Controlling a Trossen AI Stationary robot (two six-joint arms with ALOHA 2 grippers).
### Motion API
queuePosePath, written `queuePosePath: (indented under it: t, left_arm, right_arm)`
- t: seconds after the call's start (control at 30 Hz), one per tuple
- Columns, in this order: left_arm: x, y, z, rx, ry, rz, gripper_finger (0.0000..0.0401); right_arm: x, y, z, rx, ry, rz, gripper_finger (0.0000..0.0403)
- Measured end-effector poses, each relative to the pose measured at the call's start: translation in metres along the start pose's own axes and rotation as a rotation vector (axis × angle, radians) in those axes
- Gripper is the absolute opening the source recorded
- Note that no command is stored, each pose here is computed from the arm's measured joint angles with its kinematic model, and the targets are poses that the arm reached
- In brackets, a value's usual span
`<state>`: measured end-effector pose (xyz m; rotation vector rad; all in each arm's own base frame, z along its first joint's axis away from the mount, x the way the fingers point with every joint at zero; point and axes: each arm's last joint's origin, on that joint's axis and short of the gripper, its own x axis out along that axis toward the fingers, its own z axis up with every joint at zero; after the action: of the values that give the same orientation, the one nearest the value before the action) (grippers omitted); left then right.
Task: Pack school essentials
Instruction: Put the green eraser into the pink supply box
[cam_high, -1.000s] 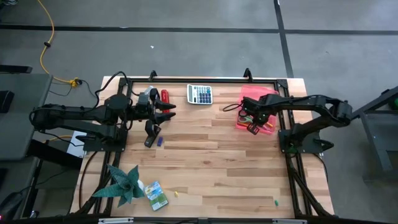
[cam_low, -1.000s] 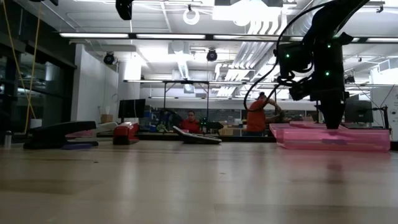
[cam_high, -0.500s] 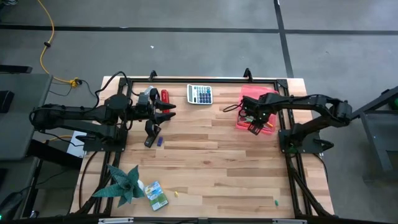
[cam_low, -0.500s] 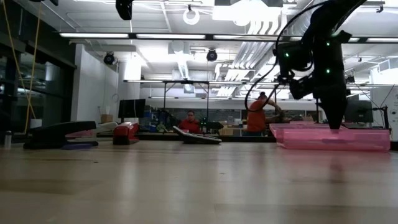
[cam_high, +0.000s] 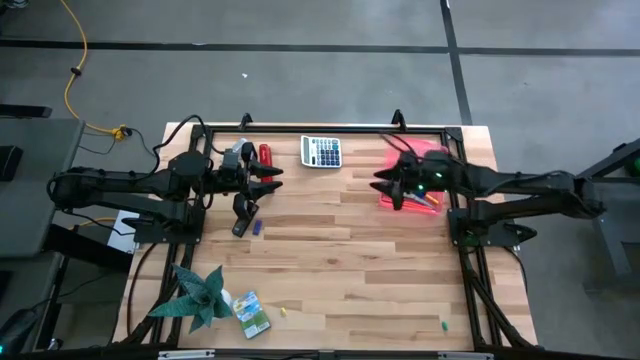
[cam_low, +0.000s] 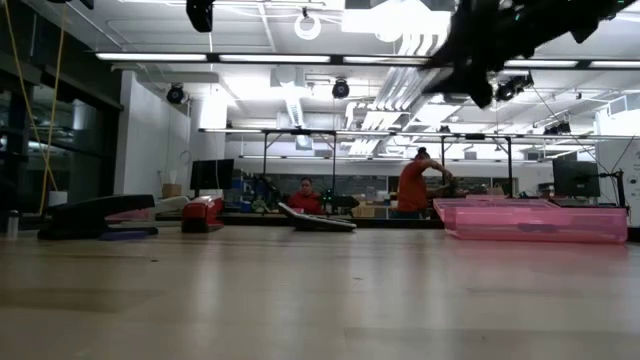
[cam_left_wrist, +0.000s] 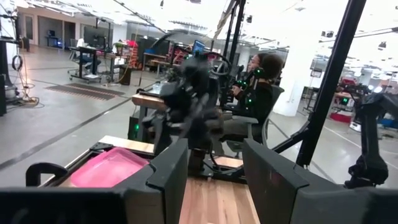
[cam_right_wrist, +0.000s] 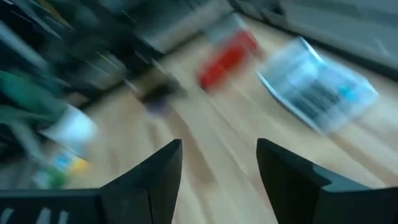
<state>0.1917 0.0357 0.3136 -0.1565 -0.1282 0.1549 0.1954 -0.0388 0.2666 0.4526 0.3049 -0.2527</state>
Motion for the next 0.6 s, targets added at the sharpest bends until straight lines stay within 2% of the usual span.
queuePosePath:
  t: [0.1,0.2,0.37,0.6]
  left_arm:
    - [0.0,0.0,0.0,-0.019,0.0,0.0,0.0141]
    - [0.0,0.0,0.0,-0.018,0.0,0.0,0.0141]
    - [0.0,0.0,0.0,-0.02,0.0,0.001,0.0141]
    - [0.0,0.001,-0.004,-0.022,0.037,0.011,0.0141]
  right_arm:
    - [-0.007,0.015,0.001,-0.066,-0.133,0.118,0.0199]
    - [-0.011,0.025,0.0,-0.148,-0.165,0.171,0.0199]
    - [-0.012,0.032,-0.003,-0.251,-0.167,0.191,0.0199]
    - [-0.012,0.032,-0.003,-0.282,-0.173,0.191,0.0199]
